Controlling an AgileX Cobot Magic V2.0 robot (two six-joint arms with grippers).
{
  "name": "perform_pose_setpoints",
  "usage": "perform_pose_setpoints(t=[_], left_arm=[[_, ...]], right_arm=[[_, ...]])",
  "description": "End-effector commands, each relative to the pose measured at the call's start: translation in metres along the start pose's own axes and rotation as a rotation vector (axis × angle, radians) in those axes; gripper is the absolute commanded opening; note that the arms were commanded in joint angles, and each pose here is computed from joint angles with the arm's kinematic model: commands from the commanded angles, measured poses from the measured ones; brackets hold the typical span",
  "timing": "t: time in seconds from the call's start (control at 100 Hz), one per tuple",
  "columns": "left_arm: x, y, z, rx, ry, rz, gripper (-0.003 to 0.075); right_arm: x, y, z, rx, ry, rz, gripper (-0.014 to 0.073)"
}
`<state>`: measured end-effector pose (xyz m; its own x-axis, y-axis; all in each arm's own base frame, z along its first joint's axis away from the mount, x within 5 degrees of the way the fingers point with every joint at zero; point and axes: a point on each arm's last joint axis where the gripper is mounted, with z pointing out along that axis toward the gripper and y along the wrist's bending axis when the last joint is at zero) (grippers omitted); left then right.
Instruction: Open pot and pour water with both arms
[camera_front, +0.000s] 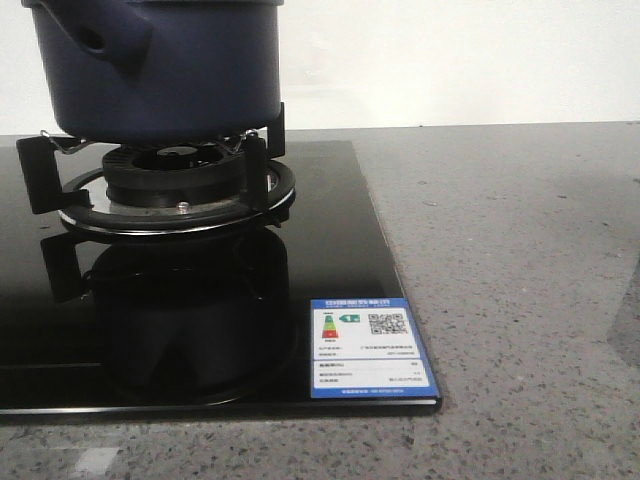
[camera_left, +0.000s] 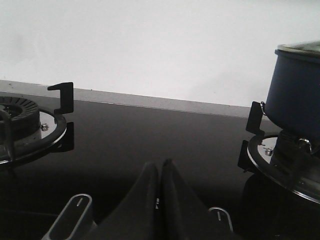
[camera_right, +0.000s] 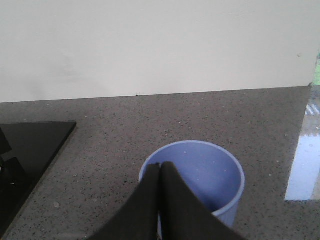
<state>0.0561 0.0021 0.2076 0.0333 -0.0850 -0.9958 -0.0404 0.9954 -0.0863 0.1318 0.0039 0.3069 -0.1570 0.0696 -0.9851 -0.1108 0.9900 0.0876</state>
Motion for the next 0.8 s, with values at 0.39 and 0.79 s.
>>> perform_pose_setpoints(t=[0.39,0.79], left_arm=[[0.0032,0.0013,-0.0011,-0.005,-0.065,-0.021,-0.0019],[0.0032,0.0013,-0.0011,-0.005,-0.065,-0.021,-0.0019]], right_arm=[[-0.0111,-0.0015,-0.0002,0.023,-0.028,-0.033,-0.0074],[-0.0113,-0.0022,-0.0002,0.030,-0.031,-0.033,-0.0074]])
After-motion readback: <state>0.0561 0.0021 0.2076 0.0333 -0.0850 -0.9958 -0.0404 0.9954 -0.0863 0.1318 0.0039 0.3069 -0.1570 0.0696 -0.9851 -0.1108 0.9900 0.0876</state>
